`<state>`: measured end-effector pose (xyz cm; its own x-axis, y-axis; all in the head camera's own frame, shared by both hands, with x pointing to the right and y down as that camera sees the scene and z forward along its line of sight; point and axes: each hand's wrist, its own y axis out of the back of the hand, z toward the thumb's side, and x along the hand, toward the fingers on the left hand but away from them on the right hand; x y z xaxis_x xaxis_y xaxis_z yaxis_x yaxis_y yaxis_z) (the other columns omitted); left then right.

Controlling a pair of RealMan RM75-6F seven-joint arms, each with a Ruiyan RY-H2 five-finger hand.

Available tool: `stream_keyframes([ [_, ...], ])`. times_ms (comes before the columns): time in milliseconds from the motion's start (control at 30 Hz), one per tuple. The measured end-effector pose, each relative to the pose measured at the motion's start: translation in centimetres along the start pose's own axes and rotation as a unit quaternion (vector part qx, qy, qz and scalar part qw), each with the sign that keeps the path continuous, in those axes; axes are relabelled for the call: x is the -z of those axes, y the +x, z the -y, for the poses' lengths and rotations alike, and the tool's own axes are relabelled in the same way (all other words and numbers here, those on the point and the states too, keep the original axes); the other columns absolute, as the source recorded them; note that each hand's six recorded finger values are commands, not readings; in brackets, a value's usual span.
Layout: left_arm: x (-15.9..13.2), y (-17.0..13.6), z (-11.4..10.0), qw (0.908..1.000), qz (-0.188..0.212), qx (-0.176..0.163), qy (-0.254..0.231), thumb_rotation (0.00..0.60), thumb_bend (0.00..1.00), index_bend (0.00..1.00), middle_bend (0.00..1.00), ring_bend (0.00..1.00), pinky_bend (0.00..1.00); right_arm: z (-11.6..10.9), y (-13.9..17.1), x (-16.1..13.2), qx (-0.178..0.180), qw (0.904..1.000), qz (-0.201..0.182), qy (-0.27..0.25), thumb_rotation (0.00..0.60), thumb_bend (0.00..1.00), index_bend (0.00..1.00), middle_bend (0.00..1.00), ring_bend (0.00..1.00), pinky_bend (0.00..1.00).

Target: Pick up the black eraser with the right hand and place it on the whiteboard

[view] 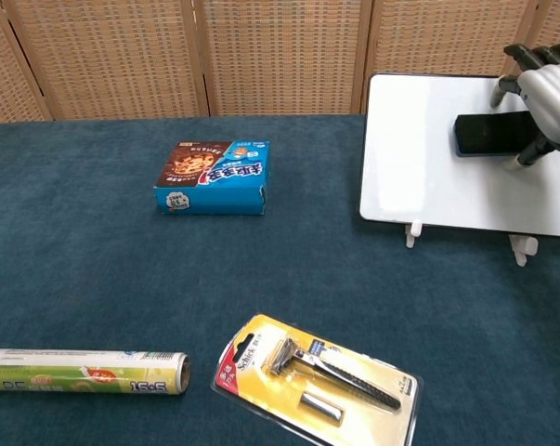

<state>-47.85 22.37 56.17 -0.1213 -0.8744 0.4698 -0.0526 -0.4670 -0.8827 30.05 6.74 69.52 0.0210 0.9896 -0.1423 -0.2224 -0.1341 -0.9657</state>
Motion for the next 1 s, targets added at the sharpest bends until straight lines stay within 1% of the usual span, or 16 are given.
stream_keyframes([
  [167, 0.0, 0.0, 0.0, 1.0000, 0.001, 0.000, 0.000, 0.600, 0.31, 0.00, 0.00, 0.00, 0.00, -0.3, 0.2, 0.2, 0.003, 1.0000, 0.001, -0.006, 0.600, 0.06, 0.20, 0.00, 0.00, 0.00],
  [367, 0.0, -0.1, 0.0, 1.0000, 0.001, -0.001, 0.000, 0.600, 0.31, 0.00, 0.00, 0.00, 0.00, -1.2, 1.0, 0.4, 0.019, 0.9996, 0.000, -0.022, 0.600, 0.06, 0.18, 0.00, 0.00, 0.00],
  [567, -0.1, -0.1, 0.0, 1.0000, 0.002, -0.001, -0.001, 0.600, 0.31, 0.00, 0.00, 0.00, 0.00, -2.5, 2.4, 0.7, 0.033, 0.9981, 0.000, -0.053, 0.600, 0.05, 0.15, 0.00, 0.00, 0.00],
  [767, -0.1, -0.1, -0.1, 1.0000, 0.002, -0.003, -0.001, 0.600, 0.31, 0.00, 0.00, 0.00, 0.00, -4.4, 4.7, 1.3, 0.047, 0.9943, -0.008, -0.096, 0.600, 0.05, 0.14, 0.00, 0.00, 0.00],
  [867, 0.0, -0.1, -0.1, 1.0000, 0.002, -0.004, -0.001, 0.600, 0.31, 0.00, 0.00, 0.00, 0.00, -5.3, 6.1, 1.9, 0.043, 0.9918, -0.017, -0.119, 0.600, 0.05, 0.13, 0.00, 0.00, 0.00],
  [967, 0.0, -0.1, -0.1, 1.0000, 0.001, -0.004, -0.001, 0.600, 0.31, 0.00, 0.00, 0.00, 0.00, -6.2, 7.5, 3.1, 0.028, 0.9895, -0.028, -0.139, 0.600, 0.05, 0.13, 0.00, 0.00, 0.00],
  [1000, 0.1, -0.1, -0.1, 1.0000, 0.001, -0.004, -0.001, 0.600, 0.31, 0.00, 0.00, 0.00, 0.00, -6.6, 8.2, 3.9, 0.021, 0.9891, -0.032, -0.142, 0.600, 0.05, 0.13, 0.00, 0.00, 0.00],
])
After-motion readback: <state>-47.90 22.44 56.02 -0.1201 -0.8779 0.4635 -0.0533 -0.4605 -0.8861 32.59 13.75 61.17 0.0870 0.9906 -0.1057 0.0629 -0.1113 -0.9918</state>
